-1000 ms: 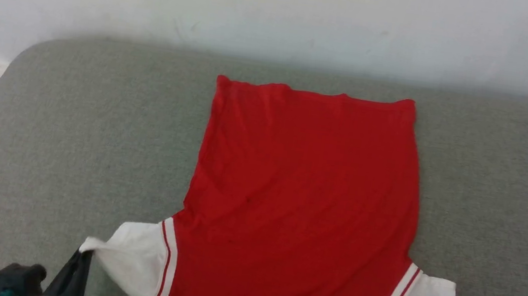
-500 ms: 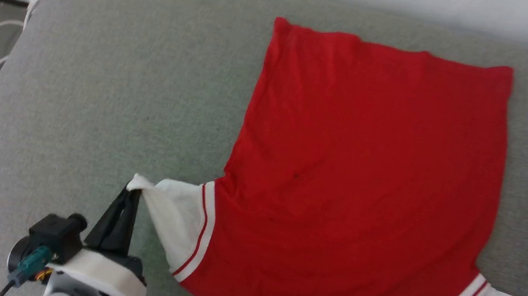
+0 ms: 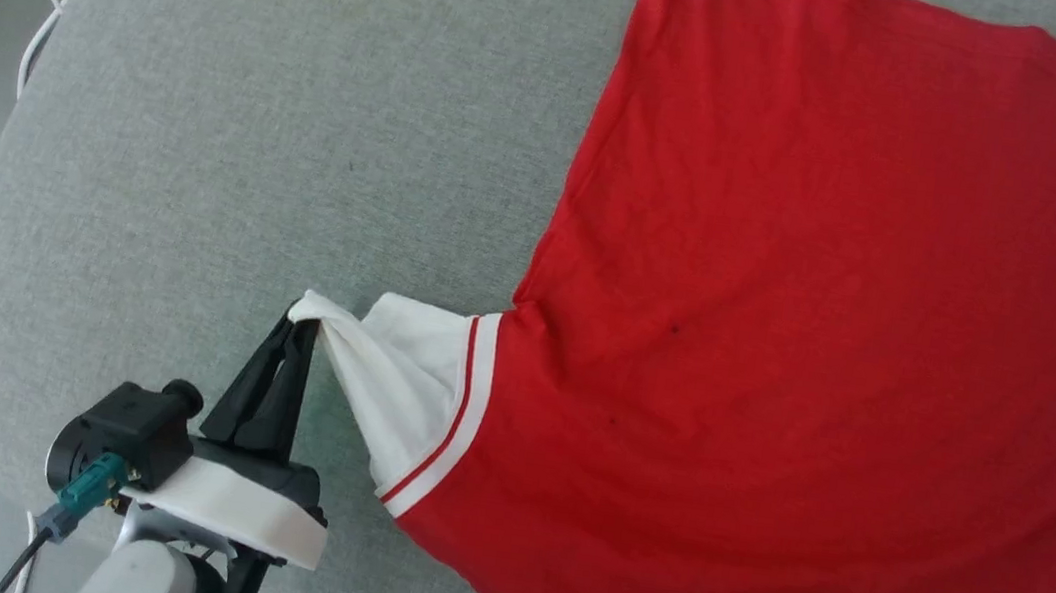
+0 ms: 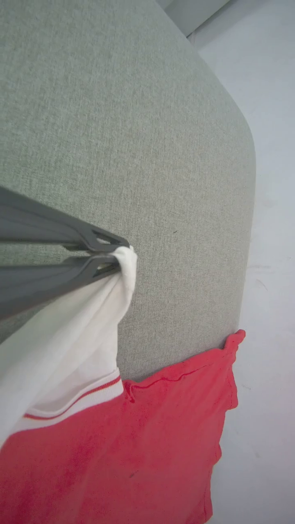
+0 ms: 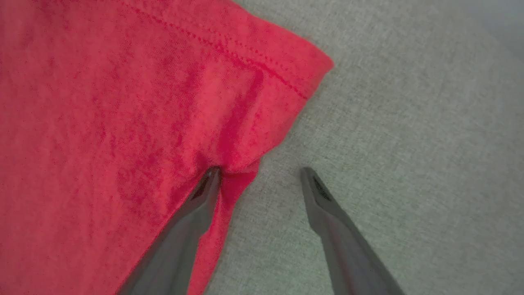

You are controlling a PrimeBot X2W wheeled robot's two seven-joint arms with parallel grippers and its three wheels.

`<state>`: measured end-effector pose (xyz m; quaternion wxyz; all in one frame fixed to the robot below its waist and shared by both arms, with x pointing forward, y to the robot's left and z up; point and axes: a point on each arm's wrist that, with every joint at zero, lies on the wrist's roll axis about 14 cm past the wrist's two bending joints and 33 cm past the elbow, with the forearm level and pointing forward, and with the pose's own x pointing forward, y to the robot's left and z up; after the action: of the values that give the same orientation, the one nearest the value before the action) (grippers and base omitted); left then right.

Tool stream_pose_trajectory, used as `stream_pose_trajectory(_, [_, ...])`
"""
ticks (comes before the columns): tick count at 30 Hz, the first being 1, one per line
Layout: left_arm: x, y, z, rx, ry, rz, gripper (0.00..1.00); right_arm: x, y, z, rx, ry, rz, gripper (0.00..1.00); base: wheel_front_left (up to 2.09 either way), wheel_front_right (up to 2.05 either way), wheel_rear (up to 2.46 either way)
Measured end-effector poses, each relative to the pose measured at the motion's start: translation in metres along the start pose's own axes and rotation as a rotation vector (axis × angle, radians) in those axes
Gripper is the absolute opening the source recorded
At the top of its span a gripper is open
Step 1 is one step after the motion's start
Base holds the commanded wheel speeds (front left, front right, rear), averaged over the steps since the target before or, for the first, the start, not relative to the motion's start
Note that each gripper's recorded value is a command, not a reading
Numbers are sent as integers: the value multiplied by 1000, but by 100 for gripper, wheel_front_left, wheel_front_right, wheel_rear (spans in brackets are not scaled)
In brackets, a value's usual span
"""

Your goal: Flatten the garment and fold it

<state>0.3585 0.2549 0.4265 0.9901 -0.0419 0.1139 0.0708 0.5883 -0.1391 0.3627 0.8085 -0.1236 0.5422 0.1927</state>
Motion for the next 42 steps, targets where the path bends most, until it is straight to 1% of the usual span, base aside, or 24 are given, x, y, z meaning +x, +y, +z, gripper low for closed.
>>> stream_pose_trajectory(2, [0,4,-3,11,10,11,0,7,1,0,-5,6,6,100,0,0,0])
stream_pose_trajectory(3, [0,5,-4,15,15,13,0,9,1,0,0,7,12,96,0,0,0])
stream_pose_trajectory(4, [0,6,-5,18,18,16,0,10,1,0,0,6,14,0,0,0,0])
stream_pose_trajectory(10, [1,9,-4,25,9,16,0,3,6,2,-37,-24,15,0,0,0,0])
stream_pose_trajectory(15, [-3,9,0,23,-6,17,0,-14,11,8,-60,-91,8,0,0,0,0])
stream_pose_trajectory(19, [-15,12,-1,15,-7,25,0,-45,16,24,-79,-202,18,0,0,0,0])
stream_pose_trajectory(22, [-25,14,1,12,-15,27,0,-77,19,31,-146,-278,3,0,0,0,0])
stream_pose_trajectory(26, [-38,18,2,13,-21,38,0,-114,17,19,-212,-329,-10,0,0,0,0])
stream_pose_trajectory(29, [-43,17,5,13,-34,32,0,-138,11,-6,-252,-325,-26,0,0,0,0])
stream_pose_trajectory(33, [-45,13,8,15,-43,10,0,-157,6,-57,-274,-270,-22,0,0,0,0])
stream_pose_trajectory(37, [-47,6,11,19,-50,-17,0,-168,-1,-125,-269,-160,-19,0,0,0,0])
stream_pose_trajectory(42, [-45,-3,15,25,-61,-55,0,-173,1,-210,-216,-17,10,0,0,0,0])
